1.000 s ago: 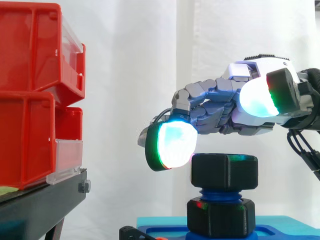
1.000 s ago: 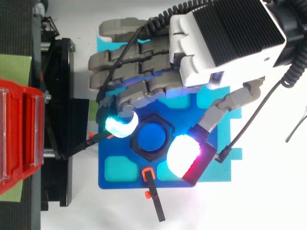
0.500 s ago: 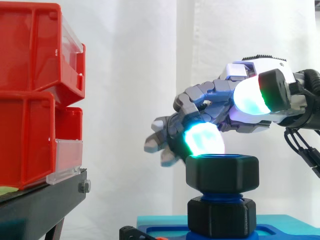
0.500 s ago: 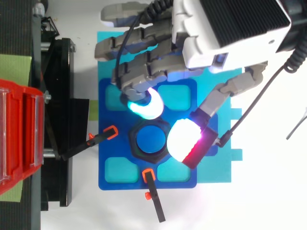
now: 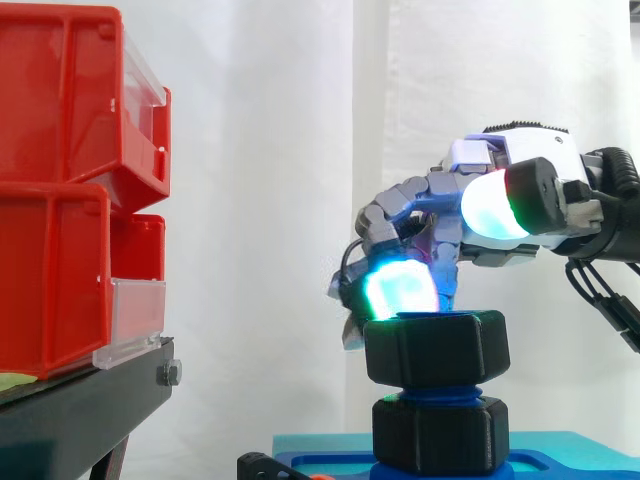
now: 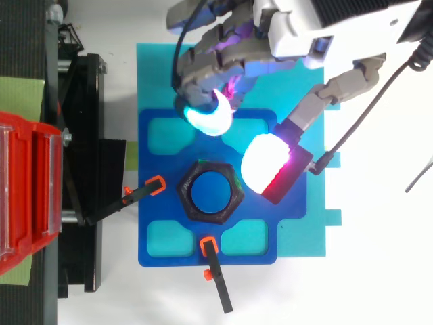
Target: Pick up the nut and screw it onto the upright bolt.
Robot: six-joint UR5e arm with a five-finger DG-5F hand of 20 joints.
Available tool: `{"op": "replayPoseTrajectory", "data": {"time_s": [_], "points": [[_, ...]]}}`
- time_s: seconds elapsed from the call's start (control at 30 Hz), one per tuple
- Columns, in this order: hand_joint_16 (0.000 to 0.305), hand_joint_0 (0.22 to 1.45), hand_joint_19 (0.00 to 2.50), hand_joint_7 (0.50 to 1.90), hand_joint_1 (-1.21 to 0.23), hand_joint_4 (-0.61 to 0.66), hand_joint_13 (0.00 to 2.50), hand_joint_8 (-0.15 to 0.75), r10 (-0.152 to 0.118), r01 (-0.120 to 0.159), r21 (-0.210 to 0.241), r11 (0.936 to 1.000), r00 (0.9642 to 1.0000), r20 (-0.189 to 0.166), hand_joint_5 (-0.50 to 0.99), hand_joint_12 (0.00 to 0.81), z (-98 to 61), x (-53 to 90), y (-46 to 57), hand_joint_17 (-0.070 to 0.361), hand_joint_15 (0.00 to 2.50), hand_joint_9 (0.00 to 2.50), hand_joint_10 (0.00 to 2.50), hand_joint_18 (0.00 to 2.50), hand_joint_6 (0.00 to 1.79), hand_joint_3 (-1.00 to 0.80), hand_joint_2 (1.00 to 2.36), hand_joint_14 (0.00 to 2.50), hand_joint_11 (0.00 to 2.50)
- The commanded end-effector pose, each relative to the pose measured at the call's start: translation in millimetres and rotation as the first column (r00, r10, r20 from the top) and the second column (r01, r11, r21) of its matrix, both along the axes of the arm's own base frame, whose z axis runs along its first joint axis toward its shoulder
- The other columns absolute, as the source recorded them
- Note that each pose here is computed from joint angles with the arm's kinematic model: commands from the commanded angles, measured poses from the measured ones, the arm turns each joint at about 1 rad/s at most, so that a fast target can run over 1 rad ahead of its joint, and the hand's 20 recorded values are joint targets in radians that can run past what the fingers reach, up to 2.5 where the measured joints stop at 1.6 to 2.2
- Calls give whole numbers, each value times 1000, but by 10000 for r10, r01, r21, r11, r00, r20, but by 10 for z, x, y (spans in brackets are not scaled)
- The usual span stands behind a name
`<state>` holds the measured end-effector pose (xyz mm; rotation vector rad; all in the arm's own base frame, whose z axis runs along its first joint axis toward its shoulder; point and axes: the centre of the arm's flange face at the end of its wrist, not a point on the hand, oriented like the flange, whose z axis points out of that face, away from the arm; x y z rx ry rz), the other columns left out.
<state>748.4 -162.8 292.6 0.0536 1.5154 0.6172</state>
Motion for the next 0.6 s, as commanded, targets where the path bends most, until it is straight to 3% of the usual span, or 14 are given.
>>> {"op": "replayPoseTrajectory", "data": {"time_s": [0.0,0.17,0.27,0.3,0.57], "points": [[29,482,0,943,-294,230,664,268,-7,7,-14,10000,9999,129,-86,288,12,9,-9,66,0,1125,0,306,504,-500,1000,0,0],[38,463,0,712,-312,159,540,253,-5,6,-30,10000,9990,445,-150,323,51,39,-12,85,0,906,0,178,502,-500,1000,0,0],[40,455,0,645,-318,133,426,237,11,-8,-47,10000,9982,597,-166,329,67,51,-12,90,0,789,0,63,501,-500,1000,0,0],[41,453,0,630,-318,120,402,234,119,-115,-60,9999,9975,703,-171,325,78,75,58,91,0,750,0,35,501,-500,1000,0,0],[44,438,0,586,-305,91,148,226,208,-207,-26,9998,9991,359,-182,341,42,78,201,100,0,515,0,0,501,-500,1000,0,0]]}}
